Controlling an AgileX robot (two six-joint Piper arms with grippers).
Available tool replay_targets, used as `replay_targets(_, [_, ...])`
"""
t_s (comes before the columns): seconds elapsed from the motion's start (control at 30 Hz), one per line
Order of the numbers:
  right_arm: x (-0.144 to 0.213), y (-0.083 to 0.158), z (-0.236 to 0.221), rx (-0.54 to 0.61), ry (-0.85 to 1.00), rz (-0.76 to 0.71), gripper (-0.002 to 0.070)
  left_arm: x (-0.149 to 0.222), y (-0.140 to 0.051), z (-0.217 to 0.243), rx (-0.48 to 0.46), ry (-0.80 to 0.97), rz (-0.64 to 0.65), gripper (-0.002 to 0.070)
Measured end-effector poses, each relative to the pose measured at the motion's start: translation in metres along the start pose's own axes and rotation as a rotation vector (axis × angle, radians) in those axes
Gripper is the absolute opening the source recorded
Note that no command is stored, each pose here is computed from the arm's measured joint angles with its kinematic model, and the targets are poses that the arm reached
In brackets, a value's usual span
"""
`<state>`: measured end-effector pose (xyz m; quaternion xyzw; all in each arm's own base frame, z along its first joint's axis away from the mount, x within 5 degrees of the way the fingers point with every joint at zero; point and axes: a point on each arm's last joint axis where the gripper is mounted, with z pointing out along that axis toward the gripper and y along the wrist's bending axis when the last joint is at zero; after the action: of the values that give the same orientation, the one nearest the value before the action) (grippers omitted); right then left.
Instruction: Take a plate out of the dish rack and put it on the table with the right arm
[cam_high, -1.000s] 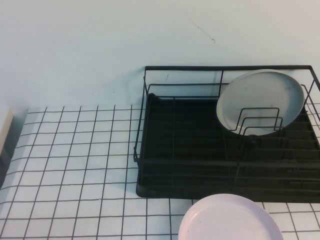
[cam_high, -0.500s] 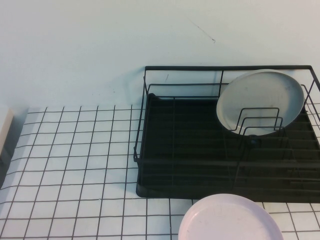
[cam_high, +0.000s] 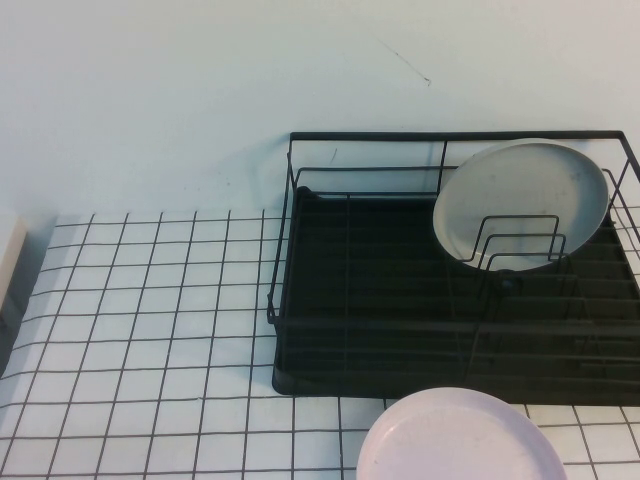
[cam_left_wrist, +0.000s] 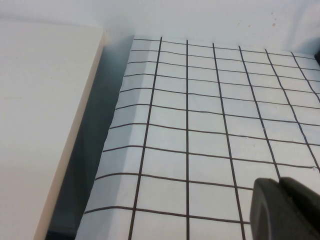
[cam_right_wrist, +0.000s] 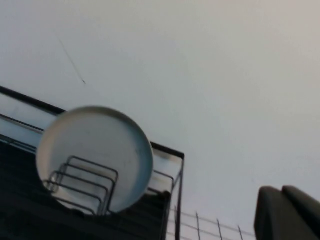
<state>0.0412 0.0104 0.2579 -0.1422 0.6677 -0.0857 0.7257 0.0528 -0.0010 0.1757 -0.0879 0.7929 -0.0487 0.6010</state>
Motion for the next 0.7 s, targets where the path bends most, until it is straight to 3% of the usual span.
replay_targets(0.1, [0.028, 0.001, 0.006, 0.063, 0.061, 0.031, -0.0001, 0.0, 0.0, 0.0, 0.0, 0.0, 0.0, -0.0003])
replay_targets(0.3, [0.075, 0.012, 0.007, 0.056, 0.274, 0.186, -0.0001, 0.0, 0.0, 0.0, 0.0, 0.0, 0.0, -0.0003])
replay_targets(0.43, [0.087, 0.016, 0.004, 0.04, 0.39, 0.216, -0.0001, 0.0, 0.0, 0.0, 0.0, 0.0, 0.0, -0.0003])
replay_targets(0.7, [0.089, 0.017, 0.003, 0.036, 0.418, 0.233, -0.0001, 0.0, 0.0, 0.0, 0.0, 0.0, 0.0, -0.0003])
